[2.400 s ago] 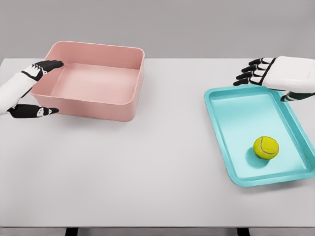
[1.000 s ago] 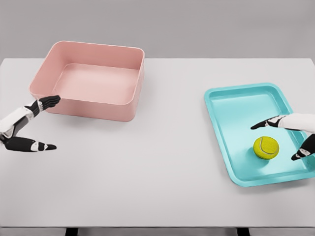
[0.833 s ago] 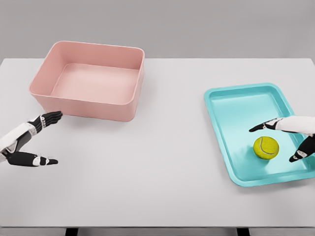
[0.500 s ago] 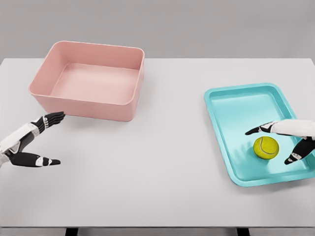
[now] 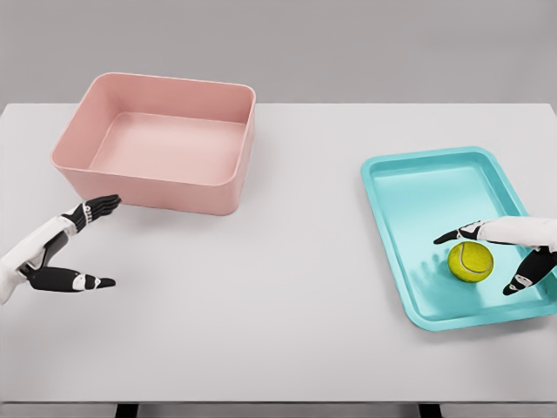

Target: Put the tennis from the blue tray into the pink basket with both arms

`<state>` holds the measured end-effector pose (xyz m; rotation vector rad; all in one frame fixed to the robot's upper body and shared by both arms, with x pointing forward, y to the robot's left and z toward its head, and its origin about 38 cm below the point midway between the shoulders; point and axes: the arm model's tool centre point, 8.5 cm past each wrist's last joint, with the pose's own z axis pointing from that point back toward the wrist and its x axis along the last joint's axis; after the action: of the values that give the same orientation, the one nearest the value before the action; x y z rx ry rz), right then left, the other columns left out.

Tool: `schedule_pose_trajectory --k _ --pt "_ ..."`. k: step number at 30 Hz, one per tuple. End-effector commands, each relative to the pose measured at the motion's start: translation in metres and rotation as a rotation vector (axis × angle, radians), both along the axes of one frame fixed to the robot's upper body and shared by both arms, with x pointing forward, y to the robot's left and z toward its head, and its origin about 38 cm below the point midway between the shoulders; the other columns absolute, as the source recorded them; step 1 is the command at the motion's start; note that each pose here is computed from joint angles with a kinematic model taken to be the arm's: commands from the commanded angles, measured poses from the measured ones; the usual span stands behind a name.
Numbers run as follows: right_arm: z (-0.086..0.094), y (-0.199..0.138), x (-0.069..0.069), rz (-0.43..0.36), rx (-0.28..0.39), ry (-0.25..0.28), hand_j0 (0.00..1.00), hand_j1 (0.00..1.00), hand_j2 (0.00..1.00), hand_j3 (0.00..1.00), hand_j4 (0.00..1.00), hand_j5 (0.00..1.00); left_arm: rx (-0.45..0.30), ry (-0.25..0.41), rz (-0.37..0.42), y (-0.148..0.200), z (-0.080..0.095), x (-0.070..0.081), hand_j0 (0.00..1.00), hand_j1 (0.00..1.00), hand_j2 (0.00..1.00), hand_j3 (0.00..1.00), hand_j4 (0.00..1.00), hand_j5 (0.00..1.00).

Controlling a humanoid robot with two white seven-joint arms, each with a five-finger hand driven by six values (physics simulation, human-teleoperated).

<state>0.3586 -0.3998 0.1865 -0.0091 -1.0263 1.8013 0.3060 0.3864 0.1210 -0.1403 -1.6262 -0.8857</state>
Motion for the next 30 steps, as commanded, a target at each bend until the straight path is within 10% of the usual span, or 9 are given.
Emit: schedule_pose_trajectory --k 1,16,30 --pt "-0.001 0.001 0.001 0.0 0.001 0.0 0.99 0.99 0.99 0.99 0.99 0.99 0.001 0.001 0.009 0.003 -0.001 0.001 1.0 1.0 1.0 1.0 1.0 1.0" --pt "-0.007 0.003 0.004 0.001 -0.013 -0.001 0.99 0.99 0.99 0.99 0.99 0.99 0.001 0.003 0.014 0.003 -0.003 0.001 1.0 1.0 1.0 1.0 1.0 1.0" --pt "-0.011 0.012 0.006 0.024 -0.019 -0.006 0.59 0.59 0.59 0.59 0.59 0.59 -0.001 0.002 0.015 0.002 -0.004 0.001 1.0 1.0 1.0 1.0 1.0 1.0"
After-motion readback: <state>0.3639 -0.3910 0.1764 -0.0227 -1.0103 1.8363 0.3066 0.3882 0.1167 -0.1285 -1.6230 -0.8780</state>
